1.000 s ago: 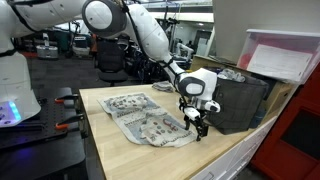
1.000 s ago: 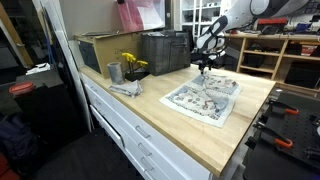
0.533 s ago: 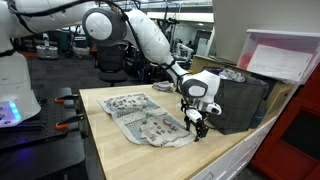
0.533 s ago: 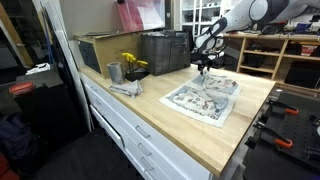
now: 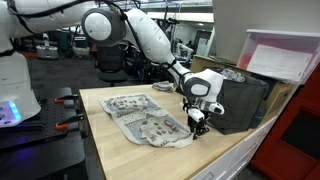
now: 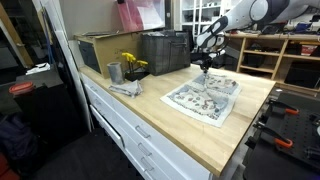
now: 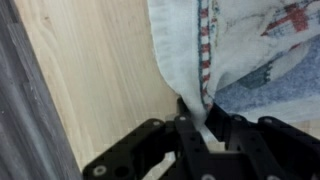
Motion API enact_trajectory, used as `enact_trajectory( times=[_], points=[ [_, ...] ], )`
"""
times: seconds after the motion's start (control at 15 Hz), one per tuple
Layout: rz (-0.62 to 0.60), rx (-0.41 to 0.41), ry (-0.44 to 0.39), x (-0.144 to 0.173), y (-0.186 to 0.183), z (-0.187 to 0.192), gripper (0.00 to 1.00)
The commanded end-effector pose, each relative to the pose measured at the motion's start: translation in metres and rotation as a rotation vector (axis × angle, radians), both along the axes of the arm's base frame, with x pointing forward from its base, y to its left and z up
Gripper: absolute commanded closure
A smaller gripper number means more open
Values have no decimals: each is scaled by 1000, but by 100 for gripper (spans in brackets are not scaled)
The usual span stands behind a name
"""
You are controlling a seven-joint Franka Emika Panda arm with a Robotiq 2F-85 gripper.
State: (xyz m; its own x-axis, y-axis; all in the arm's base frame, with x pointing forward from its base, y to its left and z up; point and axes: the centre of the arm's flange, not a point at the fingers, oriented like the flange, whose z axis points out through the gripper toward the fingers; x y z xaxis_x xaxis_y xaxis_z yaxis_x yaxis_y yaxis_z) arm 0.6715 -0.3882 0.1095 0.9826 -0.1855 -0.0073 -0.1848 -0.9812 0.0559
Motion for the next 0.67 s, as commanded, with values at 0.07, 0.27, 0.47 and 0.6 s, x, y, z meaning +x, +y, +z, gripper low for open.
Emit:
enact_trajectory(
  times=[0.07,0.27,0.47,0.6],
  points=[
    [8,-76,12,-17,9,9,100],
    [4,-172,-3,-22,22,25,99],
    [-22,-275,-25,-25,40,38,99],
    [-40,-320,-31,-27,54,49,99]
  ],
)
